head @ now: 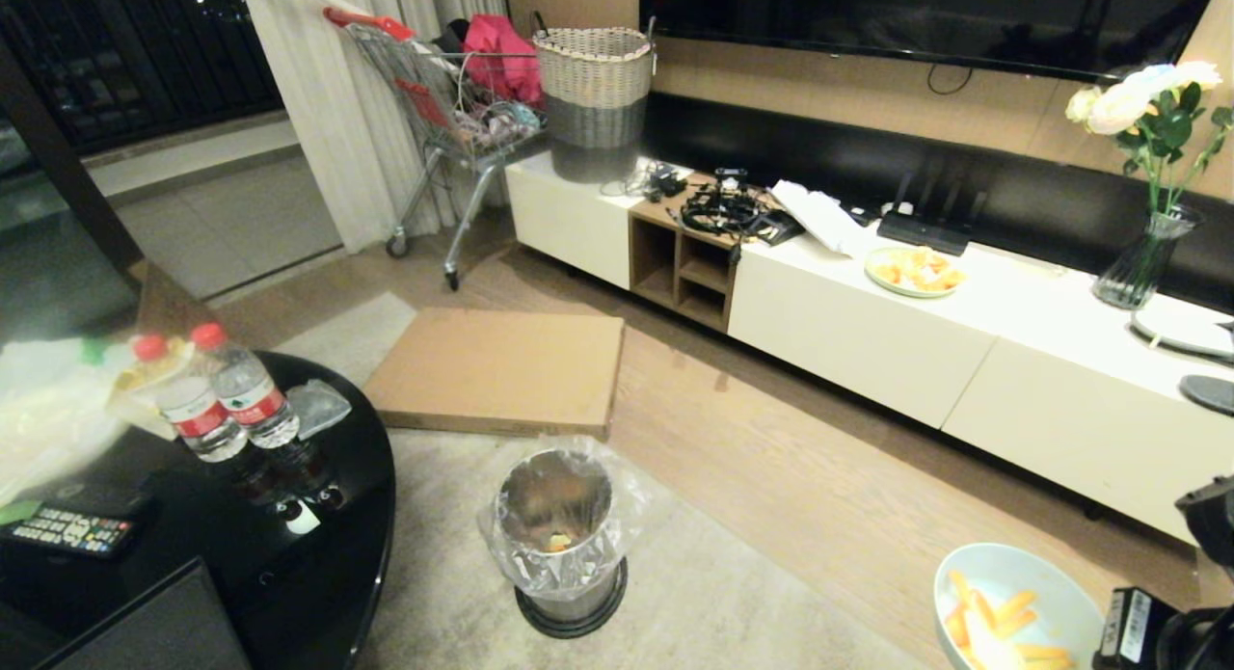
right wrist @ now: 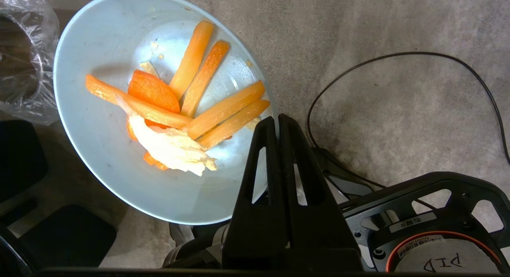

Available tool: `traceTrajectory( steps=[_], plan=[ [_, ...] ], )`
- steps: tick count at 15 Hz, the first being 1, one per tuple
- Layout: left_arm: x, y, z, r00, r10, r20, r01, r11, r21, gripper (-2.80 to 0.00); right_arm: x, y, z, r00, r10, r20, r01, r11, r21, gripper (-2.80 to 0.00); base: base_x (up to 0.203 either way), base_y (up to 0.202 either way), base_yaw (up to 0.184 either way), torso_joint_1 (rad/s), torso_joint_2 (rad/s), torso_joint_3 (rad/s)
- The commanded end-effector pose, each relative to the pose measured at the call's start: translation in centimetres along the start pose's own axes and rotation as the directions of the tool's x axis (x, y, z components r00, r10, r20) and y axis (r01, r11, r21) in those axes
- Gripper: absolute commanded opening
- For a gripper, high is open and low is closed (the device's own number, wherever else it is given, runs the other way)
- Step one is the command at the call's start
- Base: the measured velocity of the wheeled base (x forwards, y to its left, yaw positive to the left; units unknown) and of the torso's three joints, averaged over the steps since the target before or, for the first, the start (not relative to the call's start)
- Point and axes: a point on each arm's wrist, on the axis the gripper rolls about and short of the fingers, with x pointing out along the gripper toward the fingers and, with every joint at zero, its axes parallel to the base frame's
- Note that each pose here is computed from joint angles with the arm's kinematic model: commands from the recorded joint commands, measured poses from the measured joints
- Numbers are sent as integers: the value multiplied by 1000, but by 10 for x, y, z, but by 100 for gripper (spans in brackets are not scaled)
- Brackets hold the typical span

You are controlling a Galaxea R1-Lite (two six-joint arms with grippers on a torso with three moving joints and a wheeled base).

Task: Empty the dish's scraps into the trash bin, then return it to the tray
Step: Move the bowl over the trash can

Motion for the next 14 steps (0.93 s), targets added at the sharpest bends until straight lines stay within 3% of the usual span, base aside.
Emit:
traceTrajectory(
  steps=[1, 5, 14],
  plan=[
    [0, 0, 0, 1000, 0, 1, 0, 1000, -1, -280, 0, 1, 0, 1000, 0, -2, 0, 1000, -1, -280, 0, 0, 0, 0, 0, 0],
    [0, 0, 0, 1000, 0, 1, 0, 1000, -1, -280, 1, 0, -1, 1000, -6, -6, 6, 1000, -1, -280, 0, 0, 0, 1, -1, -25],
    [0, 0, 0, 1000, 0, 1, 0, 1000, -1, -280, 1, 2, -1, 1000, -6, -4, 6, 1000, -11, -280, 0, 0, 0, 2, 2, -182]
  ],
)
